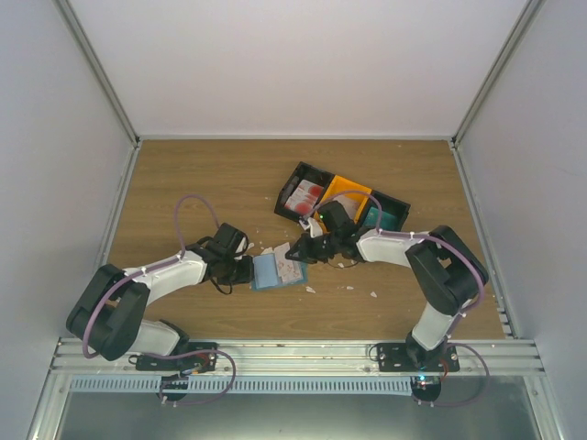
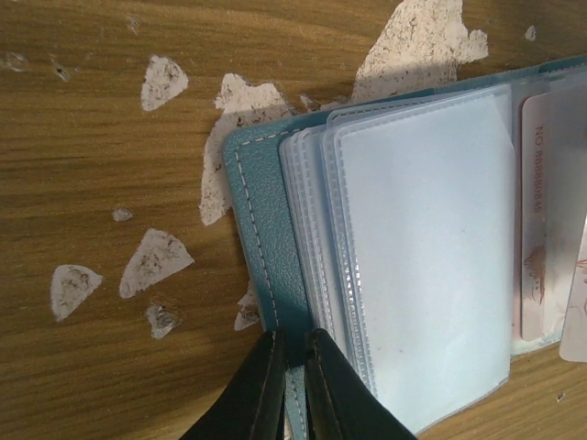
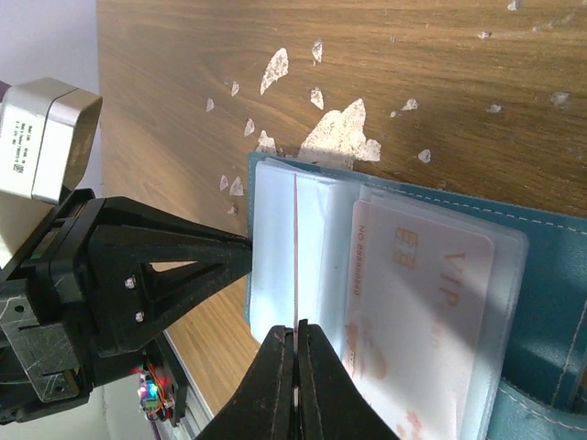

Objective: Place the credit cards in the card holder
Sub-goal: Insert the credit card into the card holder.

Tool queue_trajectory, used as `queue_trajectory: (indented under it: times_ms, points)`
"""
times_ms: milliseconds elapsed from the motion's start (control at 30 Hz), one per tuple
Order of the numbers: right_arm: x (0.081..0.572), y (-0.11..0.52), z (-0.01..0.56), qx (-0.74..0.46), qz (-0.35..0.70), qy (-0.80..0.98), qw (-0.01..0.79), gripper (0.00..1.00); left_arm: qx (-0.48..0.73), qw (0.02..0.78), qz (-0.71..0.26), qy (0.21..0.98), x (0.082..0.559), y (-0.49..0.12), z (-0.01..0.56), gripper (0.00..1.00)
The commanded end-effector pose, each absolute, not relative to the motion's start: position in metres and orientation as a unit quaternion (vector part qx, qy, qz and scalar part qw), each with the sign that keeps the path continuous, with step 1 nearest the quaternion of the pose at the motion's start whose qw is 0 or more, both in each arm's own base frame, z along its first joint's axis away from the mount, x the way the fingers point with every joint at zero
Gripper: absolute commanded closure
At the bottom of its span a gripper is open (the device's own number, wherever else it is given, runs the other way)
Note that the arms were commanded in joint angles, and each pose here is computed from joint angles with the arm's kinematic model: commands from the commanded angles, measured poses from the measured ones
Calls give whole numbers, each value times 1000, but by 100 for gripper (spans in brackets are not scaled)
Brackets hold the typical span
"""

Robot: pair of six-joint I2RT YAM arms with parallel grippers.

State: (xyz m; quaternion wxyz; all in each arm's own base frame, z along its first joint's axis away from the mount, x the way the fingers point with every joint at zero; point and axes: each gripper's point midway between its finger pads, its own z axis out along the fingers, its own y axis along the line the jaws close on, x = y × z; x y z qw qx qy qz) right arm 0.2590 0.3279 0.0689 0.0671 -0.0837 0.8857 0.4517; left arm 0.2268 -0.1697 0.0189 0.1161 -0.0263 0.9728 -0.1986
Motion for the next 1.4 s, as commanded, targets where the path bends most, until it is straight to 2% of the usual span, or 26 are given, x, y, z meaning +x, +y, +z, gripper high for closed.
queue_trajectory:
  times_ms: [0,333,800,1367]
  points:
    - [259,325,63,-74,447,889,64,99,-22,100,-190,976,217,-166,6,88]
    - [252,332,40,-74,464,882,28,100,-15,90,-202,975,212,-170,4,87]
    - [261,313,49,-52,446,891,65,99,-16,103,-204,973,216,-170,13,87]
    - [250,324,35,-60,476,877,17,100,-16,89,-214,973,211,-173,4,88]
